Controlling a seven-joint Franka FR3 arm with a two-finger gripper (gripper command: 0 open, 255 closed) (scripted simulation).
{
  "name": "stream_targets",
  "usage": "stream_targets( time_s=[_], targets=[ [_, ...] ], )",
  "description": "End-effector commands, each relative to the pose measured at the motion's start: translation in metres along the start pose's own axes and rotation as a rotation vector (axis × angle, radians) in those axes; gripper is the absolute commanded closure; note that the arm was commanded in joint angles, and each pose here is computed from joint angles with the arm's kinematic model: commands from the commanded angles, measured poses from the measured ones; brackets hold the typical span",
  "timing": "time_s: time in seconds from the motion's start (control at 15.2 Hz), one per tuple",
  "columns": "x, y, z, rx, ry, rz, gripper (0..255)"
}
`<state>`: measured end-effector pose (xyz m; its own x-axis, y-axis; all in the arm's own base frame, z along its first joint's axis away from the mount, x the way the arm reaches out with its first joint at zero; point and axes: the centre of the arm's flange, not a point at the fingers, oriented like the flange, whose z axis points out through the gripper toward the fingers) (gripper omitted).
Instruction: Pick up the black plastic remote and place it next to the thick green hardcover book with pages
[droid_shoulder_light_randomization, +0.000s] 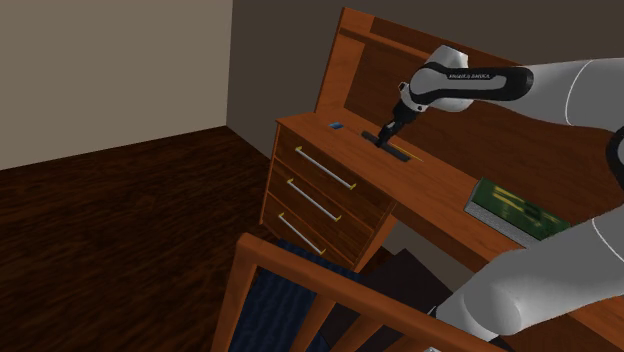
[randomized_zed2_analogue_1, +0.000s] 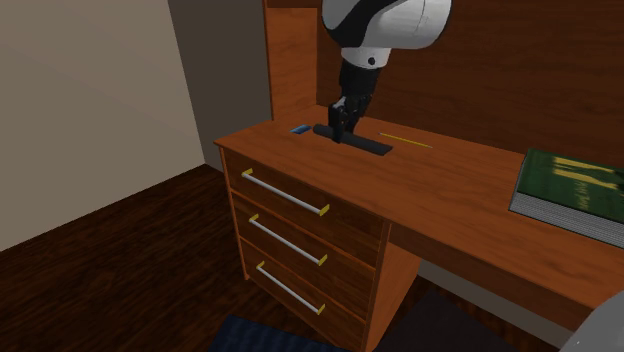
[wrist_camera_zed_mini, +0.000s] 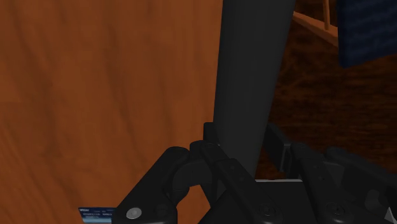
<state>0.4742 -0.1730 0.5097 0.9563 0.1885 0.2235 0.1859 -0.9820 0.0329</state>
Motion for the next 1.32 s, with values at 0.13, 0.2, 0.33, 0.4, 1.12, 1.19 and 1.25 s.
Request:
stream_targets(
  time_s=[0.13,0.2,0.33,0.4,1.12,1.19,1.25],
  targets=[
    [-0.052,-0.002,-0.009,0.001,0.0,-0.001,255],
    [-0.065,-0.002,-0.012,0.001,0.0,-0.001,255],
    [-0.091,-0.004,-0.018,0.001,0.0,-0.001,255],
    [-0.103,-0.005,-0.021,0.001,0.0,-0.001,255],
    [-0.245,-0.012,-0.053,0.001,0.0,-0.001,255],
    [-0.258,-0.013,-0.056,0.001,0.0,-0.001,255],
    [-0.27,-0.014,-0.059,0.001,0.0,-0.001,255]
  ],
)
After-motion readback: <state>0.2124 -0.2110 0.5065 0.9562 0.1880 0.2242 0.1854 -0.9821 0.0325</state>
